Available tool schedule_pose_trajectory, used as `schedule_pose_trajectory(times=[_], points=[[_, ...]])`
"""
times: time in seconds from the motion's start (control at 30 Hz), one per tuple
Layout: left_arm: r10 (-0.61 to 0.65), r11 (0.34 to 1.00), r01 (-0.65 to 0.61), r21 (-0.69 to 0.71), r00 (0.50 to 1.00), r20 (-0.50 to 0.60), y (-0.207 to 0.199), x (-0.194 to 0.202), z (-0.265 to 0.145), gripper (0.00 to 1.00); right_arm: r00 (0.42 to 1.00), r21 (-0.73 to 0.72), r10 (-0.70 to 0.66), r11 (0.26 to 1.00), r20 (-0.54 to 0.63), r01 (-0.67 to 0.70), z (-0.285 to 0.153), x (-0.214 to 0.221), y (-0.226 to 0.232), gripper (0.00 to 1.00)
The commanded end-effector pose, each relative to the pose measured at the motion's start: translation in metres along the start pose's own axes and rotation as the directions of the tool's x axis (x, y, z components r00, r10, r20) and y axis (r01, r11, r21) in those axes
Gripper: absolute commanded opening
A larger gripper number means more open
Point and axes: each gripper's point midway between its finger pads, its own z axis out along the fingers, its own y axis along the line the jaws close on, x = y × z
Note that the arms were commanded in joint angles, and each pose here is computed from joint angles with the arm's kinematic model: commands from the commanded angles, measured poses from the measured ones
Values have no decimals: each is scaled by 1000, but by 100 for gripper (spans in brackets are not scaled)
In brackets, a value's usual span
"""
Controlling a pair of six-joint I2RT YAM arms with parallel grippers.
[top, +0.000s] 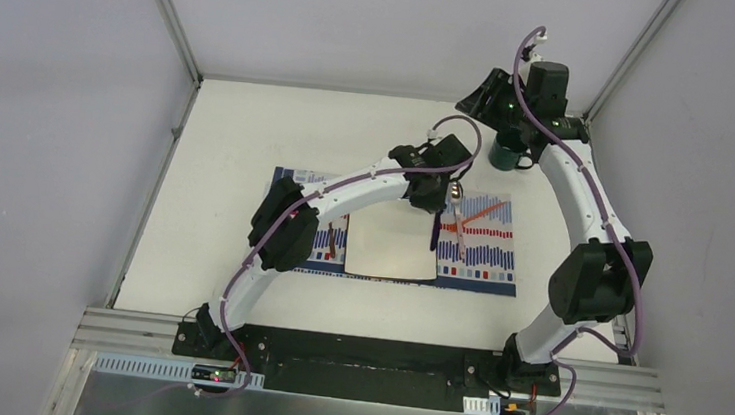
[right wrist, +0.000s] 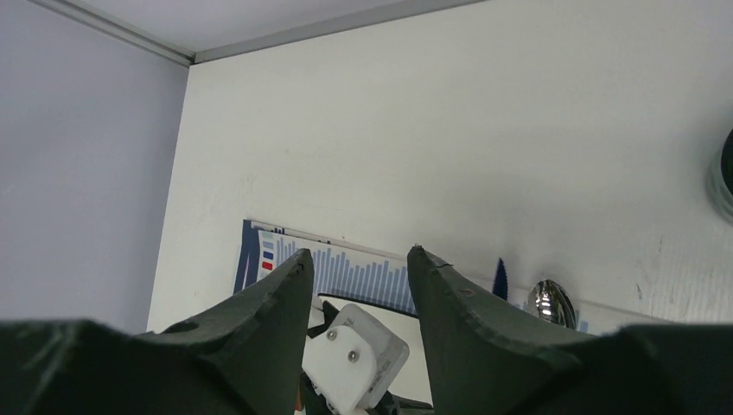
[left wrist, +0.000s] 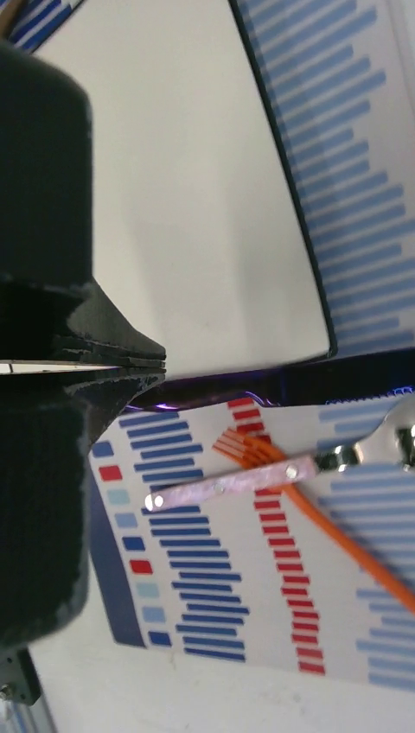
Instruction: Set the dinner table for one person
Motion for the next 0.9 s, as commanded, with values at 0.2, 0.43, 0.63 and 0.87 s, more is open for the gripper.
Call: schedule_pose_trajectory(times=[0.2,0.43,0.63,0.87], points=[[-30,987,10,159,991,128,-74,-20,-8,0,999,56,17,998,-32,-15,-14,23,-20,50],[-19,994,5,112,992,125,-63,-15,1,0,997,50,36,998,-70,-33,-19,46,-25,51],[1,1000,-1,3,993,116,-28,-7,-11,0,993,135,9,991,-115,6,-70,90,-33,51],[7,1000,-4,-25,993,121,-3,-11,-22,15,985,162,30,987,-173,-1,-84,146,-34,52]])
